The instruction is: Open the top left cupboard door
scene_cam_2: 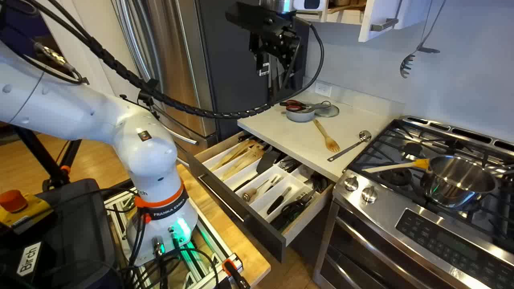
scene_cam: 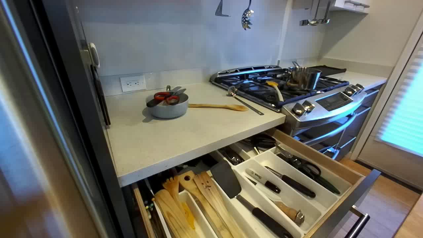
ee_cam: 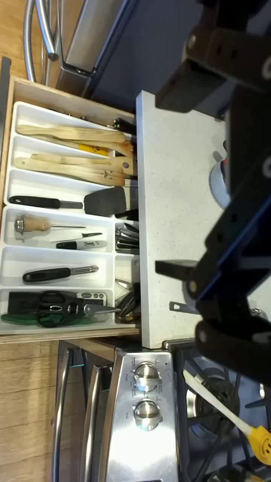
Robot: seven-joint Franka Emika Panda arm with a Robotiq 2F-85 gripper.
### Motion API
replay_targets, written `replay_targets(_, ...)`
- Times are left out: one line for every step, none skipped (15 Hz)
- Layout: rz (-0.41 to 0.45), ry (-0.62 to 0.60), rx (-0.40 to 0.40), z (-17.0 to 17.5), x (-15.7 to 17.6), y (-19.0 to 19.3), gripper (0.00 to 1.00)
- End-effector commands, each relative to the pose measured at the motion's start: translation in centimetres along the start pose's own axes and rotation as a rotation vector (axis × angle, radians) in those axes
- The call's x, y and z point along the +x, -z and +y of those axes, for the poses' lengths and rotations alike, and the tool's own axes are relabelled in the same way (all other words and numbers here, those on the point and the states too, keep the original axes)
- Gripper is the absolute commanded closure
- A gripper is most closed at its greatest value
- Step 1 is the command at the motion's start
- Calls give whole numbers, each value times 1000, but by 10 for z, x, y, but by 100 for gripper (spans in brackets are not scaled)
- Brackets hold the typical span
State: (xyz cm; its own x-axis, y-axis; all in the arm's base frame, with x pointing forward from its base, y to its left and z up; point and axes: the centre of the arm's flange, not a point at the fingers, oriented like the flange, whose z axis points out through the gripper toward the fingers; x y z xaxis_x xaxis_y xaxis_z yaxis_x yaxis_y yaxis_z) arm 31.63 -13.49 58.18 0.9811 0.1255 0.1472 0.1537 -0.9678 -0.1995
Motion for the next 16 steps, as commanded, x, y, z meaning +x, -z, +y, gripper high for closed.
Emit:
replay_targets(0, 0, 0, 0, 0, 0, 0)
replay_targets(0, 0, 0, 0, 0, 0, 0)
replay_targets(0, 0, 0, 0, 0, 0, 0)
replay_targets(0, 0, 0, 0, 0, 0, 0)
replay_targets(0, 0, 0, 0, 0, 0, 0)
replay_targets(0, 0, 0, 0, 0, 0, 0)
replay_targets(0, 0, 0, 0, 0, 0, 0)
replay_targets(0, 0, 0, 0, 0, 0, 0)
replay_targets(0, 0, 0, 0, 0, 0, 0)
replay_targets(0, 0, 0, 0, 0, 0, 0)
replay_targets(0, 0, 0, 0, 0, 0, 0)
replay_targets(0, 0, 0, 0, 0, 0, 0)
replay_targets(21, -6, -6, -1, 0, 1, 0)
replay_targets(98, -42, -15, -1, 6, 3, 0)
replay_targets(162, -74, -35, 2, 18, 5, 0)
replay_targets(217, -98, -31, 3, 34, 8, 0)
